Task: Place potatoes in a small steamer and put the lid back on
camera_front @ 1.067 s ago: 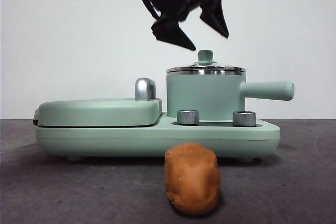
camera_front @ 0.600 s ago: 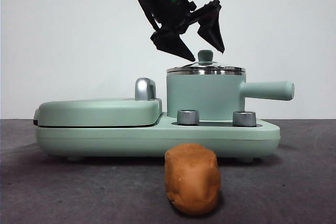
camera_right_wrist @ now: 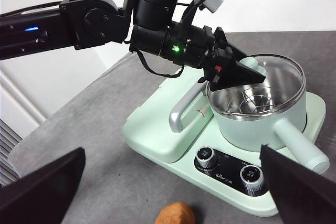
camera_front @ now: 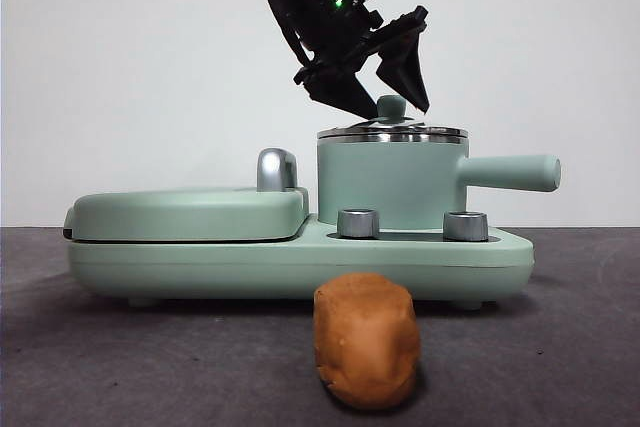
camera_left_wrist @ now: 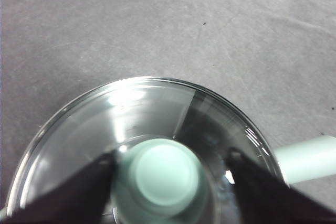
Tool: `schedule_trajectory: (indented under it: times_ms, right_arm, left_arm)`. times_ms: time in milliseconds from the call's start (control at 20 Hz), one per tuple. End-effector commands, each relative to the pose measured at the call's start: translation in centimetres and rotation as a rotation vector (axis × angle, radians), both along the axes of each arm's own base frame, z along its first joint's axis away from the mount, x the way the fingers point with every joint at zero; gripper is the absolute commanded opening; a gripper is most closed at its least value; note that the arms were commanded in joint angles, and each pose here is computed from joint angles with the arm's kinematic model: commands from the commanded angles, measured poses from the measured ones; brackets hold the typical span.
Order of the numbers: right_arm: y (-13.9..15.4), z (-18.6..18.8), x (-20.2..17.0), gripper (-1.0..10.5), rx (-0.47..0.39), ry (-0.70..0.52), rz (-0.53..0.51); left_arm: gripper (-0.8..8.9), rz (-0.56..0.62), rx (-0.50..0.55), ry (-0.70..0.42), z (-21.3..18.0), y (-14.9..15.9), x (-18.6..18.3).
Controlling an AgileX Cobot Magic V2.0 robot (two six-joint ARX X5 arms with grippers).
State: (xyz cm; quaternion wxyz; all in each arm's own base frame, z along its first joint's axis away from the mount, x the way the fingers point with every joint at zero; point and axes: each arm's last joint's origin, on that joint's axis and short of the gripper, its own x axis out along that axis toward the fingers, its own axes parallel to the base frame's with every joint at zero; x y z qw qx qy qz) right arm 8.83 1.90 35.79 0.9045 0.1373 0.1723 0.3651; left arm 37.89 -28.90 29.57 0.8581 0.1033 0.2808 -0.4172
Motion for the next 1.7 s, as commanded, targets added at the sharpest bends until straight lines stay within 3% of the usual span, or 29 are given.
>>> schedule_trajectory:
  times_ms: [50, 300, 500, 850, 1150, 1450, 1700]
  right_arm:
    - [0.0, 0.4, 0.0, 5.5, 0.006, -0.008, -0.004]
    - [0.0, 0.4, 0.0, 5.5, 0.007, -0.008, -0.004]
    - [0.0, 0.4, 0.0, 5.5, 0.009, -0.006, -0.005]
    - [-0.1, 0.4, 0.1, 5.5, 0.035, 0.04, -0.085]
    - [0.5, 0.3, 1.1, 5.4, 0.073, 0.146, -0.081]
    - [3.4, -0.7, 3.6, 5.4, -0.002, 0.322, -0.007]
    - [8.5, -2.9, 5.2, 5.4, -0.162, 0.44, 0.069]
  left_arm:
    - [1.99, -0.024, 0.002, -0.016, -0.2, -0.8, 0.3]
    - [0.49, -0.029, 0.023, -0.041, -0.2, -0.7, 0.3]
    - [0.5, -0.028, 0.011, -0.057, 0.7, -0.8, 0.3]
    - [0.49, -0.025, -0.003, -0.069, 6.6, 0.0, -0.7]
    - [0.18, -0.028, 0.034, -0.046, 11.1, 3.1, -4.1]
    - [0.17, 0.001, 0.085, 0.013, 14.8, 7.8, -8.1]
    - [0.16, 0.074, 0.062, -0.029, 17.5, 12.5, -10.8]
